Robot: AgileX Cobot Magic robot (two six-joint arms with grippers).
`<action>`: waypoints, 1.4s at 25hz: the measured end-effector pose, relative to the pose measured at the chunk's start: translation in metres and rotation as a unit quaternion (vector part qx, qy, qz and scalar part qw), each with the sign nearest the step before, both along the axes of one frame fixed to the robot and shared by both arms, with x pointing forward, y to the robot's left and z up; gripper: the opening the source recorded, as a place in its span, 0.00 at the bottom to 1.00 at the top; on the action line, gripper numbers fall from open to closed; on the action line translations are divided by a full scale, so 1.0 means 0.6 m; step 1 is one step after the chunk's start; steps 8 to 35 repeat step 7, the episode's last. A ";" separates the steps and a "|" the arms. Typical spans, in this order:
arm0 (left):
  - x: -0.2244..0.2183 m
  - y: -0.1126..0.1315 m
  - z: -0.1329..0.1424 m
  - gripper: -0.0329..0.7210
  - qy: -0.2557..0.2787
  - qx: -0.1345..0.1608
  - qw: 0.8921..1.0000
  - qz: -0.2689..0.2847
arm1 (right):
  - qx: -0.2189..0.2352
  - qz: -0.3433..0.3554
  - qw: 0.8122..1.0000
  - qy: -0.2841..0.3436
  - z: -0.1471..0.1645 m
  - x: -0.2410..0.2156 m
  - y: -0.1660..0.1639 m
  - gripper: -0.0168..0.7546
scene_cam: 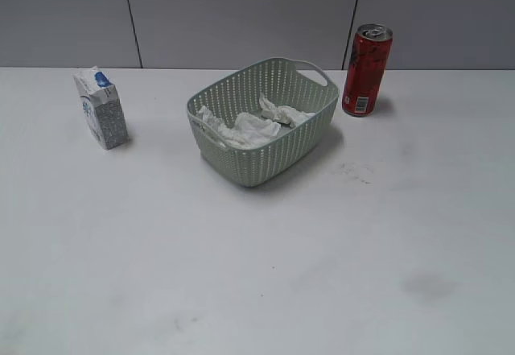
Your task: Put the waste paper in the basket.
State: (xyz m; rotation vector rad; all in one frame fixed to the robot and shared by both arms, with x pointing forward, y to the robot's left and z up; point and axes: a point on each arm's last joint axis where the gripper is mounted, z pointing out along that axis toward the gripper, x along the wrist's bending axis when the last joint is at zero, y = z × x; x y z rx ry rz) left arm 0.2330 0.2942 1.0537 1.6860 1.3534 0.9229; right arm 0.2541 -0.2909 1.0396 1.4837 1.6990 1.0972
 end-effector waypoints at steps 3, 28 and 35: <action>0.000 0.000 0.000 0.49 0.000 0.000 1.000 0.000 | 0.003 0.000 1.000 -0.025 0.001 -0.013 -0.002 0.79; 0.000 0.000 0.000 0.44 0.000 0.000 1.000 0.000 | 0.002 -0.001 1.000 -0.027 0.000 -0.014 -0.002 0.79; 0.000 0.000 0.000 0.44 0.000 0.000 1.000 0.000 | 0.002 -0.001 1.000 -0.027 0.000 -0.014 -0.002 0.79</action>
